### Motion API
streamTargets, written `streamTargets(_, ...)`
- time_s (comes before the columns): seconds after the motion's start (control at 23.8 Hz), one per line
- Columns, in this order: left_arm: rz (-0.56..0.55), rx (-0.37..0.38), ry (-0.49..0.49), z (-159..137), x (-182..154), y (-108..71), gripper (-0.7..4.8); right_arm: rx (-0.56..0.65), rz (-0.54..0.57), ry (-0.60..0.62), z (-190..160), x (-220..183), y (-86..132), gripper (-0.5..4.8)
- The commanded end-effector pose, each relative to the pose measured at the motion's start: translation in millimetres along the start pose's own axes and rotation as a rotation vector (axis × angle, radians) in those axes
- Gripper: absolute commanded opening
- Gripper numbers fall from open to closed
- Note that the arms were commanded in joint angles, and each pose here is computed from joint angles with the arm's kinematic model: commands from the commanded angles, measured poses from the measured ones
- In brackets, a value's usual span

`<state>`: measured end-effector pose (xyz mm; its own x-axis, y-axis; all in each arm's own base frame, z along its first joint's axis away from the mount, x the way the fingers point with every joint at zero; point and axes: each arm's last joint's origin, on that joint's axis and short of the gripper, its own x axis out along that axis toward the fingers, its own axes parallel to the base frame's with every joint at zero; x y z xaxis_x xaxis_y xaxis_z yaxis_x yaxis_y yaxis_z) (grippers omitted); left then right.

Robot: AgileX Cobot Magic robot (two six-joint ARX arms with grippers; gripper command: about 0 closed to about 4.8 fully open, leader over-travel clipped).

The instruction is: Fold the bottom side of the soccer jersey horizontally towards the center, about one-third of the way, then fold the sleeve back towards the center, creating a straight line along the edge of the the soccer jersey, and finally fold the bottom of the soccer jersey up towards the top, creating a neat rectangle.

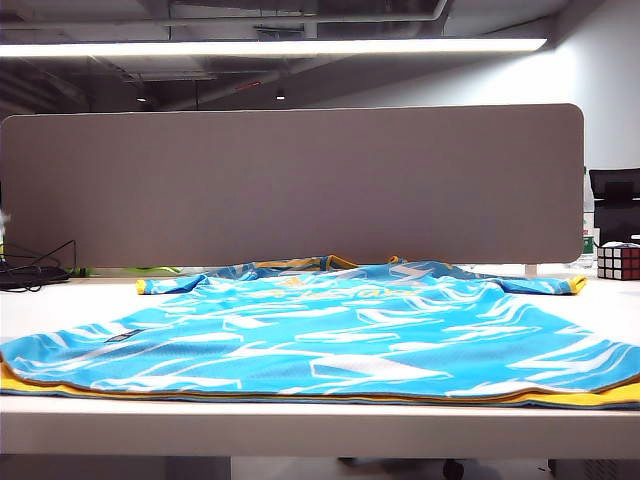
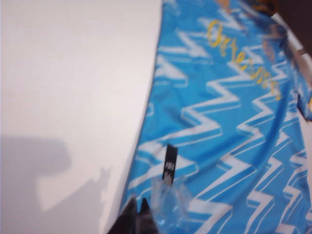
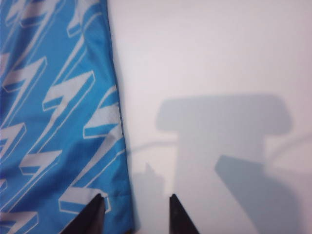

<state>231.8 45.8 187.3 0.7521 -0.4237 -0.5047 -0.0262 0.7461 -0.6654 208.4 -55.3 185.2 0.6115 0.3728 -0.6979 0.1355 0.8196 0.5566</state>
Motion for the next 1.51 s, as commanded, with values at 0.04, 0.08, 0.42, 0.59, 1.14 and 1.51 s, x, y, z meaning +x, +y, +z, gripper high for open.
streamTargets(0.04, 0.003, -0.046, 0.136, -6.2, 12.0, 9.2, 0.0, 0.002, 0.052, 0.02, 1.8, 6.2, 0.7, 2.25)
streamTargets(0.08, -0.003, -0.062, 0.166, -8.4, 16.1, 10.8, 0.16, 0.004, 0.059, 0.03, 1.4, 8.1, 0.6, 2.38)
streamTargets(0.42, -0.009, -0.078, 0.341, -28.9, 39.4, 16.8, 1.62, 0.003, 0.093, 0.084, -1.8, 17.1, 3.3, 2.8)
streamTargets(0.59, 0.069, -0.044, 0.369, -34.5, 41.3, 15.0, 1.63, -0.015, 0.099, 0.117, -4.6, 24.3, 8.1, 2.9)
streamTargets(1.14, 0.135, 0.068, 0.421, -39.0, 47.9, 2.0, 1.98, -0.028, 0.08, 0.309, -21.8, 67.2, 10.2, 3.16)
streamTargets(1.51, 0.115, 0.108, 0.44, -44.5, 54.7, -7.0, 1.98, -0.043, 0.088, 0.386, -31.5, 80.9, 15.4, 3.15)
